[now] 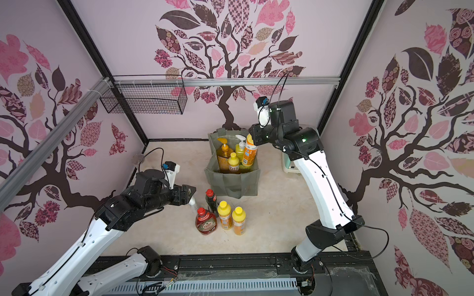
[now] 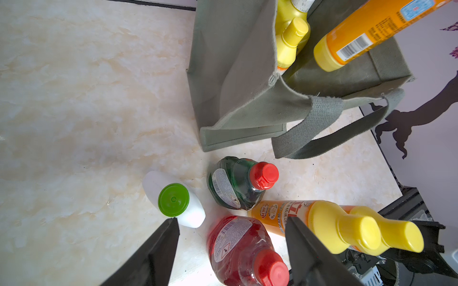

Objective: Pack dish soap into the shopping bag
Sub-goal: Place the bottle of dish soap in the shopping bag.

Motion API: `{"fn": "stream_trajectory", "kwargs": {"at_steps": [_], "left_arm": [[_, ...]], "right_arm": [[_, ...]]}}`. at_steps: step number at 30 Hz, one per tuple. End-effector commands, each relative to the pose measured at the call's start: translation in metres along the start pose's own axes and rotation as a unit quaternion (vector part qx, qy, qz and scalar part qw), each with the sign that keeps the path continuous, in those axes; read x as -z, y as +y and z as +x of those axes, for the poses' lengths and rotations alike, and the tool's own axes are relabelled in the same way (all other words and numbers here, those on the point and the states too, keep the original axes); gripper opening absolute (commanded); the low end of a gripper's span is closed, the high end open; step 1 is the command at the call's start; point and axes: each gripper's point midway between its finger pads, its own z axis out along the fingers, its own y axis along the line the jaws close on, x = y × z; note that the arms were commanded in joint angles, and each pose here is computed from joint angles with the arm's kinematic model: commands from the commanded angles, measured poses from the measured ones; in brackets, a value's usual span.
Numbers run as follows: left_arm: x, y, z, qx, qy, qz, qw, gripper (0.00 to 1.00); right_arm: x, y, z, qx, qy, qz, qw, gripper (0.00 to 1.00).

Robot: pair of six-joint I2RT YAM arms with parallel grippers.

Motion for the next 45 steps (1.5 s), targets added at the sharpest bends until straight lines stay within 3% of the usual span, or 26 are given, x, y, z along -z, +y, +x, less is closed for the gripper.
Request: {"fn": "stream_trajectory", "kwargs": {"at_steps": [1, 16, 45], "left_arm": [[0.003, -0.003, -0.003, 0.002, -0.013, 0.008, 1.000, 0.74], [0.004, 0.001, 0.002, 0.001, -0.015, 0.004, 1.000, 0.73], [0.001, 0.006, 0.009, 0.001, -0.010, -0.002, 1.000, 0.74]], "right_arm": [[0.014, 0.009, -0.045, 0.025, -0.108, 0.011, 0.994, 0.00], [-0.039, 0.003, -0.002, 0.049, -0.093, 0.048, 0.993, 0.00], [-0.121, -0.017, 0.088, -0.003, -0.019, 0.083, 0.996, 0.00]]}}
